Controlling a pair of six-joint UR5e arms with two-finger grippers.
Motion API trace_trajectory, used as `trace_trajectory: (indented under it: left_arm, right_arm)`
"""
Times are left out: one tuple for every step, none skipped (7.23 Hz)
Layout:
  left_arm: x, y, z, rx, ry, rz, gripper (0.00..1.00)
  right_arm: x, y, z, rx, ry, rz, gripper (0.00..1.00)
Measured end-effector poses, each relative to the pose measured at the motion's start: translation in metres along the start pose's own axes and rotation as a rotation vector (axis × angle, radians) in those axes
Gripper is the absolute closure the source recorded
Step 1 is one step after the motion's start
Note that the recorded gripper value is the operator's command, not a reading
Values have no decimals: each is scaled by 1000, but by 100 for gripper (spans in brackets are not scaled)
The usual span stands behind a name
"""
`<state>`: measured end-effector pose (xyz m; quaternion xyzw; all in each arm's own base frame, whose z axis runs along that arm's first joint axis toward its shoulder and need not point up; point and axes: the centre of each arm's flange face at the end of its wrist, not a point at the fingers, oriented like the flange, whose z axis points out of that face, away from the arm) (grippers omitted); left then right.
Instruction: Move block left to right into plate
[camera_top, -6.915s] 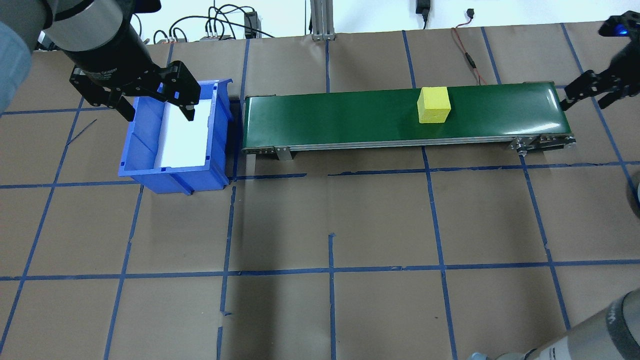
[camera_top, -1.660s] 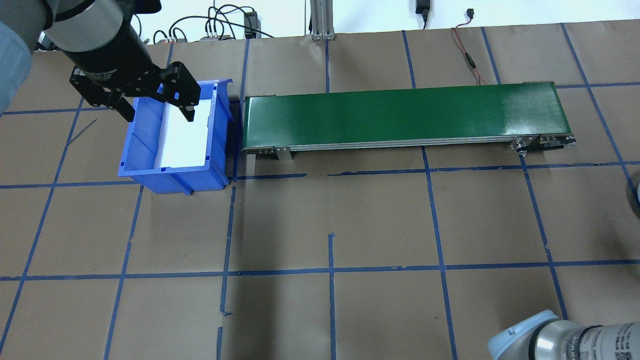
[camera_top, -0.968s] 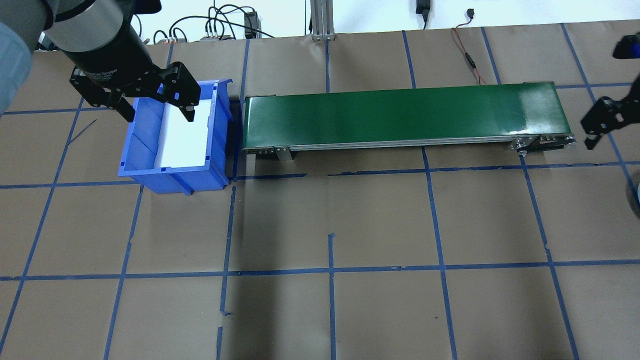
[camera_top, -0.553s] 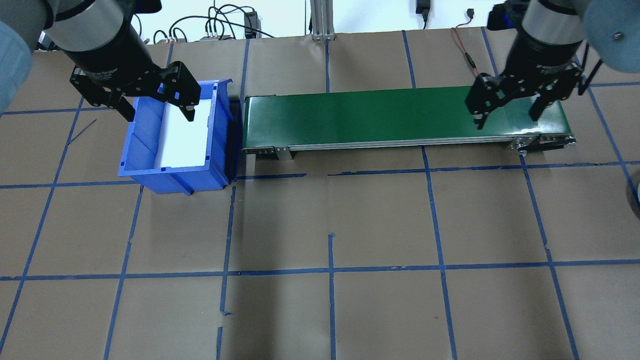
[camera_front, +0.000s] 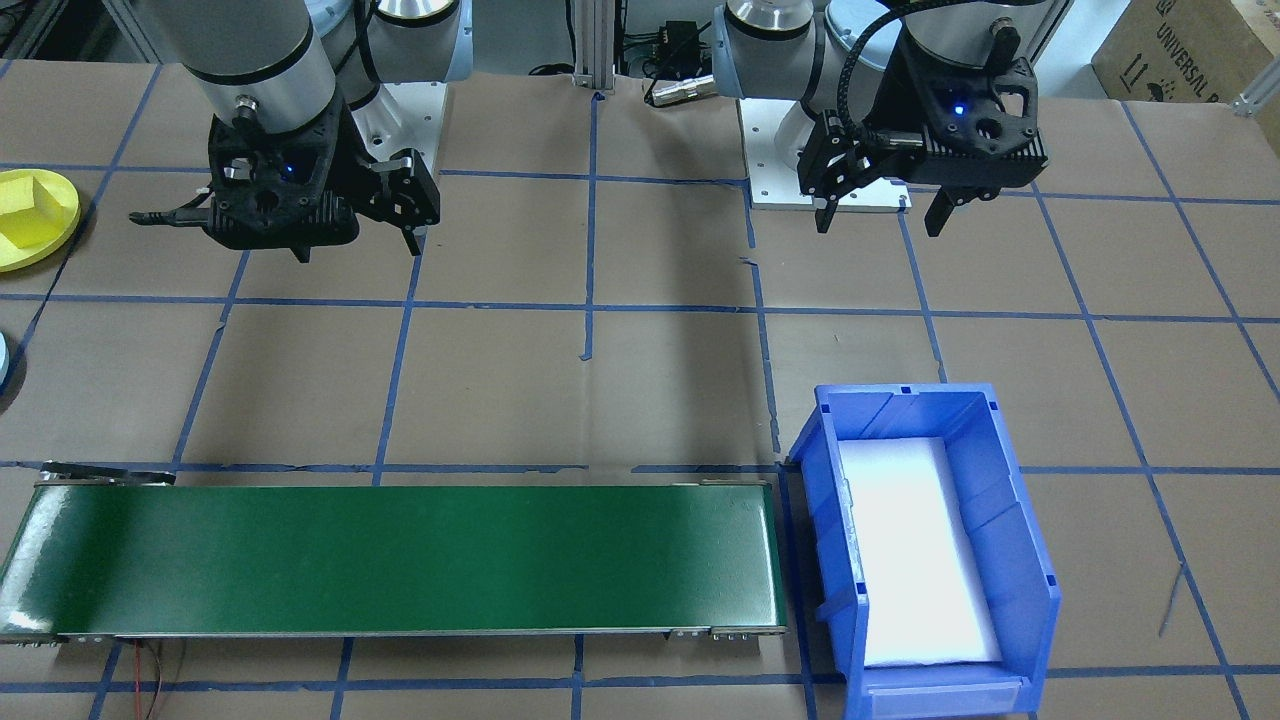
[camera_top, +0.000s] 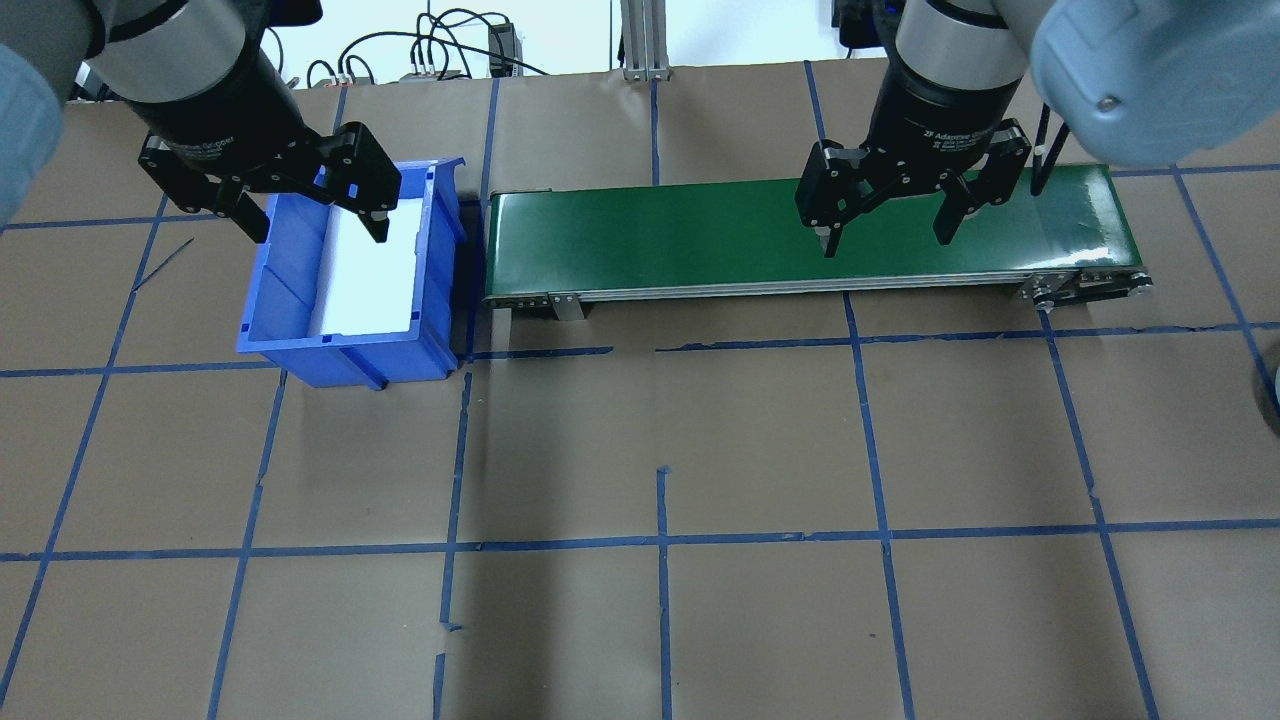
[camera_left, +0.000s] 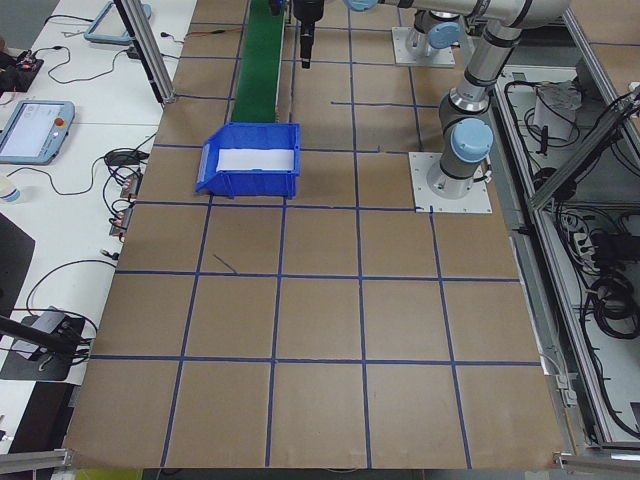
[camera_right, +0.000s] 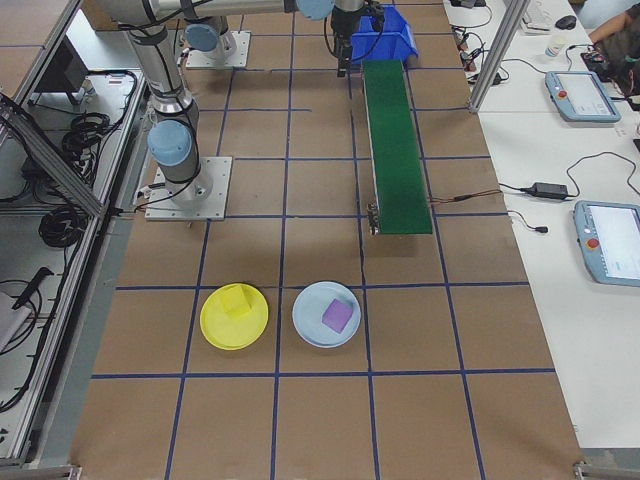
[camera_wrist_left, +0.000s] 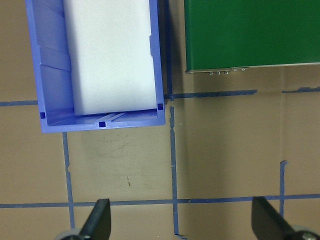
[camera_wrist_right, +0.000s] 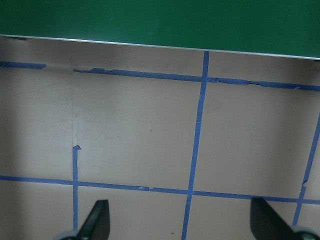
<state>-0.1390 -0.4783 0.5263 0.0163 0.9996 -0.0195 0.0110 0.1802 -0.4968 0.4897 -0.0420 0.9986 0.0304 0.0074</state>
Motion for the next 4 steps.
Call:
trace_trajectory:
  left_arm:
    - [0,0,1,-1,2,1,0]
    - [1,0,1,0,5,0,0]
    - [0,-1,1,4,11,-17,0]
    - [-2,-2,1,6,26,-43,0]
  right_arm:
    - [9,-3,-8,14,4,19,0]
    - [19,-6,-12,19,14,36,0]
    - [25,-6,-12,16,20,44,0]
    - [26,-7,-11,14,18,45,0]
